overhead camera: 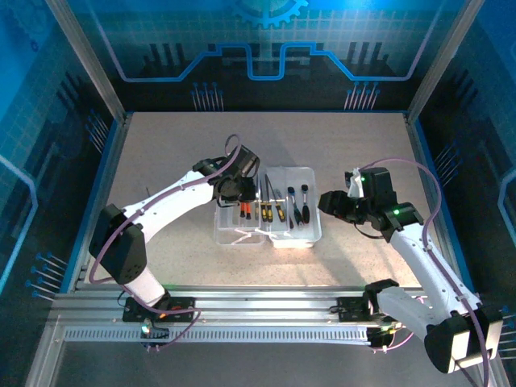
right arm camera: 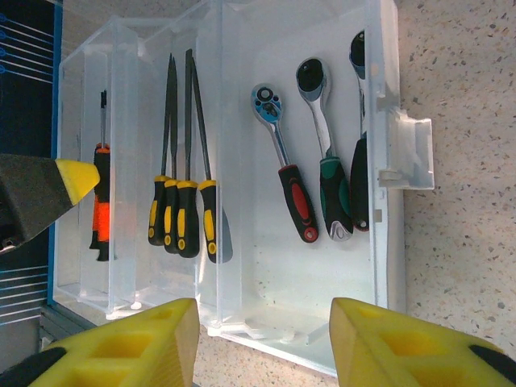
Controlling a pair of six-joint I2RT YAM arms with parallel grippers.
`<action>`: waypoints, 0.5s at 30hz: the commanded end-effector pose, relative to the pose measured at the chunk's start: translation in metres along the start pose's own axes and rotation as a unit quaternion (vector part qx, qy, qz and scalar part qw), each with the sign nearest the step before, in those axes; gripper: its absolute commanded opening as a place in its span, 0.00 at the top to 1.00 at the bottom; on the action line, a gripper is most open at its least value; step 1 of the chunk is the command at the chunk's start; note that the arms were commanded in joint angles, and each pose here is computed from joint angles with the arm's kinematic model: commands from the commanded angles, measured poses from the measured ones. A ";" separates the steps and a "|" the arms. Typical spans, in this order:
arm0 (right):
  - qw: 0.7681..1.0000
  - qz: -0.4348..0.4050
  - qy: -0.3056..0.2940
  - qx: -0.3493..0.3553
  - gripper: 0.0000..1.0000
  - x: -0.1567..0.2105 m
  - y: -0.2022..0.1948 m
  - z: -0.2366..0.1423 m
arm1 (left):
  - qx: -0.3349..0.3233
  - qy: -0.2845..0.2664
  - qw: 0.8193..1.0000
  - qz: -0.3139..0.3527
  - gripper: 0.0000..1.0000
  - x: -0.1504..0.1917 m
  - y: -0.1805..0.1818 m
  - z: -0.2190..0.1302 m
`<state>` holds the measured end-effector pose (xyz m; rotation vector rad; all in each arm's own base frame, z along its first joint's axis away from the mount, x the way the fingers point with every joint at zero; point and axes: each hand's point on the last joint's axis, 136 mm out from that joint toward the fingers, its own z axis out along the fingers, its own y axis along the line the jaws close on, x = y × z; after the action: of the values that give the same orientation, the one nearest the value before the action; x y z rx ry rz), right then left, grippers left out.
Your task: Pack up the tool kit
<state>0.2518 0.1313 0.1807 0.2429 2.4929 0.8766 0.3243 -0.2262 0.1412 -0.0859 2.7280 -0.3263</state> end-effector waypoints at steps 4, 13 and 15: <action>1.000 0.005 0.003 -0.003 0.53 0.000 0.002 -0.002 | -0.017 -0.019 0.999 0.025 0.68 -0.009 0.003 -0.019; 1.000 0.000 0.000 -0.008 0.52 -0.005 0.009 -0.007 | -0.001 -0.113 0.993 0.015 0.59 -0.031 0.020 -0.085; 1.000 -0.001 0.002 -0.009 0.52 -0.004 0.009 -0.006 | -0.010 -0.144 0.989 -0.010 0.48 -0.031 0.045 -0.103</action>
<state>0.2513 0.1314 0.1803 0.2456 2.5016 0.8756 0.3209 -0.1974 0.2119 -0.0778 2.5340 -0.3356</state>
